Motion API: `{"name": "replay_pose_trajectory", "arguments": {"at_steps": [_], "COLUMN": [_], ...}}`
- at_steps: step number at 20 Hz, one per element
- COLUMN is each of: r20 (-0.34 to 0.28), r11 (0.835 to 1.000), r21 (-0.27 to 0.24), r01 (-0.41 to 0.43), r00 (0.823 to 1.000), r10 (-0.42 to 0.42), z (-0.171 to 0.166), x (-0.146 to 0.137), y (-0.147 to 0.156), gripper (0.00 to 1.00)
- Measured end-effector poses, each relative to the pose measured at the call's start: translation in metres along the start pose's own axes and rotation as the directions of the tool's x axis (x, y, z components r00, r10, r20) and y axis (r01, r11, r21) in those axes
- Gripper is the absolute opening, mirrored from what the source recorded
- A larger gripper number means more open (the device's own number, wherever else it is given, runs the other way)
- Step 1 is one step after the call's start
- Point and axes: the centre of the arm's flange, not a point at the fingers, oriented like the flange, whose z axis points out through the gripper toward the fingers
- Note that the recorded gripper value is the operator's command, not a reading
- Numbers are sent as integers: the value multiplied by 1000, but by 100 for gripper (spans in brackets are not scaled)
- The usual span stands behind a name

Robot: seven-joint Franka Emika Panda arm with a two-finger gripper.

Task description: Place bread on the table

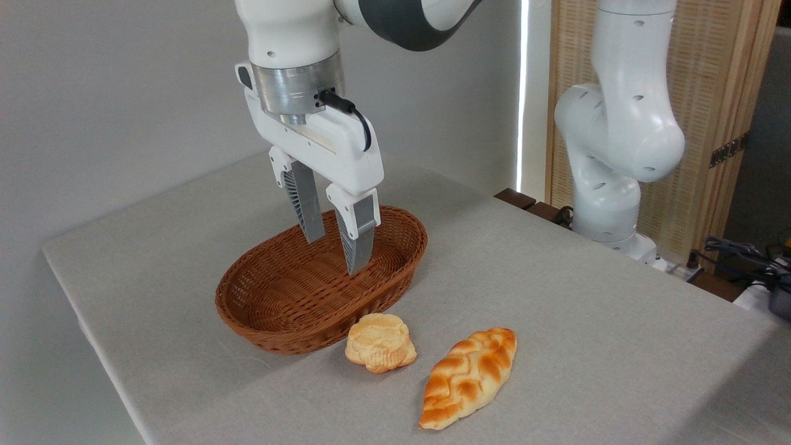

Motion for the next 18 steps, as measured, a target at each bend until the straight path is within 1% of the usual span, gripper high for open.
{"name": "replay_pose_trajectory", "arguments": {"at_steps": [6,12,18], "r20": [-1,-18,-20], "r11": [1000,1000,1000], "r21": [2,17,18], "r01": [2,3,3], "r00": [1000,1000,1000], "r10": [-2,-3,-3], "z": [0,-12,-13], "x": [1,1,1], "y": [-1,-3,-3], "gripper": [100,100,100]}}
